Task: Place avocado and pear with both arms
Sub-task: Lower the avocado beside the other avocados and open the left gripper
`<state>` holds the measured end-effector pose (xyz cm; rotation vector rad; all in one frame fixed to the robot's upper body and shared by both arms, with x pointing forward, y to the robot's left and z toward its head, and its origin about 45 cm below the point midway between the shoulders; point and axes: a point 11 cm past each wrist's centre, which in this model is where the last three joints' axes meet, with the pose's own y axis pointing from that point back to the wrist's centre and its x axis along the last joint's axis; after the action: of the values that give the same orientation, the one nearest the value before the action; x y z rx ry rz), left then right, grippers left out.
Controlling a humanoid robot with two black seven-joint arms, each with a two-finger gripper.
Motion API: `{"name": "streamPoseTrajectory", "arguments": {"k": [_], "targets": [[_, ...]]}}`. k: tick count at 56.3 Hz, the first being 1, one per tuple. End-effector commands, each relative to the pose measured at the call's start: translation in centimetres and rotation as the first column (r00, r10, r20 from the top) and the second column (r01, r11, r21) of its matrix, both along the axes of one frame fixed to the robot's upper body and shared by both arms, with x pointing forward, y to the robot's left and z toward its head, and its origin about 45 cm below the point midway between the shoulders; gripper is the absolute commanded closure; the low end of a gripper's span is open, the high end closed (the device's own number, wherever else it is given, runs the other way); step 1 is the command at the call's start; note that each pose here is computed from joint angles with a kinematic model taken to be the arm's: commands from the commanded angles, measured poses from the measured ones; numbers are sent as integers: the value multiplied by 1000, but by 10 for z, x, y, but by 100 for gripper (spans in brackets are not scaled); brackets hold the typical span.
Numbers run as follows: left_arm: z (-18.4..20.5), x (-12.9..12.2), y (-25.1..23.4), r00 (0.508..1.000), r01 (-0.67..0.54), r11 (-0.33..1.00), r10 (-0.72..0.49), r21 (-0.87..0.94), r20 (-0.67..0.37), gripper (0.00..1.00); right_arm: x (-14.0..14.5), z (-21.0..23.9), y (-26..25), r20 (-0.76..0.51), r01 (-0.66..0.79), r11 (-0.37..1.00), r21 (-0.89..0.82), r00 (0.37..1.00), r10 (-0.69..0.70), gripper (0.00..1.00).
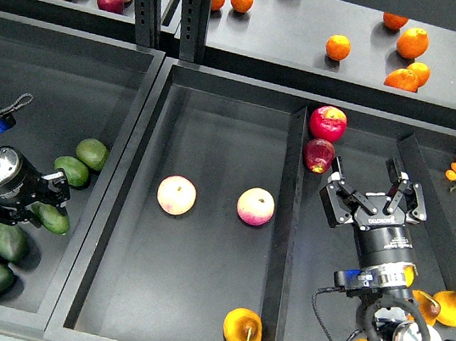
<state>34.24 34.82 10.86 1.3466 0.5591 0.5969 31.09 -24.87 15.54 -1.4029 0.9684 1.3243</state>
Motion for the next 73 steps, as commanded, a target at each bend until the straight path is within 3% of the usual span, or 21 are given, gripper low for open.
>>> {"name": "streamPoseTrajectory", "arguments": {"k": [1, 22, 38, 48, 73], "targets": [[-5, -4, 1, 1000, -8, 1000, 8, 0, -10, 73, 0, 0, 0, 1, -1, 1000, 0, 1000, 1, 0], [-17, -10, 8, 999, -20, 1000, 20, 19, -26, 71, -1, -1, 1, -1, -4, 1000, 0, 1000, 4, 0], [-25, -14, 10, 999, -15, 999, 16, 38, -35, 61, -1, -1, 3, -2, -8, 1000, 0, 1000, 8, 0], [-26, -13, 12, 999, 6, 998, -4, 59, -32, 48, -1, -1, 3, -2, -8, 1000, 0, 1000, 8, 0], [-31, -17, 12, 999, 9, 998, -7, 63, -42, 39, -1, -1, 3, -2, -8, 1000, 0, 1000, 8, 0]]}}
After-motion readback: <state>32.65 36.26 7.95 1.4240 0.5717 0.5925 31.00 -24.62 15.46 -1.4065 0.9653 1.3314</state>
